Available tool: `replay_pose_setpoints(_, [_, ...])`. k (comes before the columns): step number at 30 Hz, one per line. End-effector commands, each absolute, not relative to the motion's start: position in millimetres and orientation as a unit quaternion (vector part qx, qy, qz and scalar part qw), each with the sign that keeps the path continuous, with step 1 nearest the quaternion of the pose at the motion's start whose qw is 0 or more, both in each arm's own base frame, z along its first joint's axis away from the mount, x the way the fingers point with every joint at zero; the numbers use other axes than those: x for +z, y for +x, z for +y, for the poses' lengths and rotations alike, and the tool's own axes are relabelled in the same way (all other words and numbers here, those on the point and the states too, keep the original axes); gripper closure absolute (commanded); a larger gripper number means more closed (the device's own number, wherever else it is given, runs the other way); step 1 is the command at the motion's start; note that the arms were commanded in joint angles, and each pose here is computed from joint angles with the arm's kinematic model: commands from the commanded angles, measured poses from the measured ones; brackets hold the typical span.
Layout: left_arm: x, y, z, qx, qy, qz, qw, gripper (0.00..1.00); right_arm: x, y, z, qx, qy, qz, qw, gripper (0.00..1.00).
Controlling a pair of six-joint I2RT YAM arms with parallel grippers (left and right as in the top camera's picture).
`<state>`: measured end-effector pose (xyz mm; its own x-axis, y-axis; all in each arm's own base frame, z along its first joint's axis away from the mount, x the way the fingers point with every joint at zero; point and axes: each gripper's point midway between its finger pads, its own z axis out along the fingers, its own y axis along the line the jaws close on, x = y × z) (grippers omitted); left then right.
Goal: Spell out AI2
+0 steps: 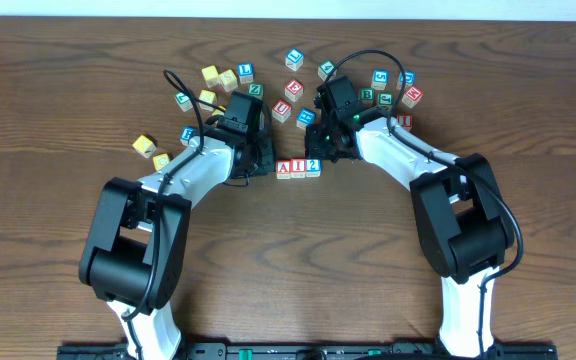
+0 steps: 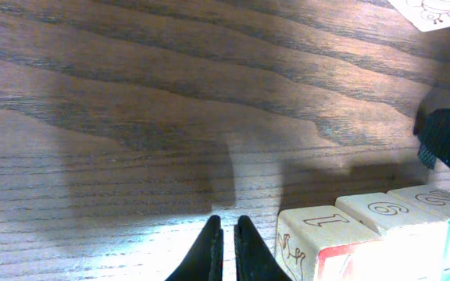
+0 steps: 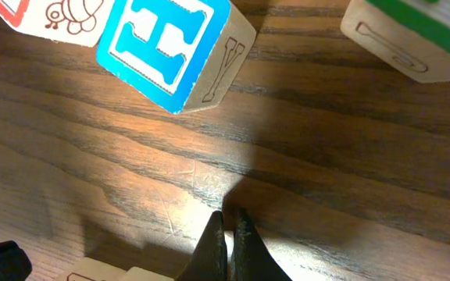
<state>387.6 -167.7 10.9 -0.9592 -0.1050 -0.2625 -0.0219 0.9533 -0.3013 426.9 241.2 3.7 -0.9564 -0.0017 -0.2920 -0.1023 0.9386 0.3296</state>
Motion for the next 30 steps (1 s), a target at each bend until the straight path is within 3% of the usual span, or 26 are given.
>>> replay_pose_setpoints(1, [2.3,384.2,-162.5,-0.139,-0.041,0.981,0.13,0.93,3.9,424.6,247.6,0.176,-0.031,0.974,0.141,0.99])
replay_pose_setpoints(30, [3.8,388.8,-159.8,-0.132,-0.041,0.98,0.14,0.92,10.1,431.6,246.0,0.186,-0.025,0.97,0.151,0.99])
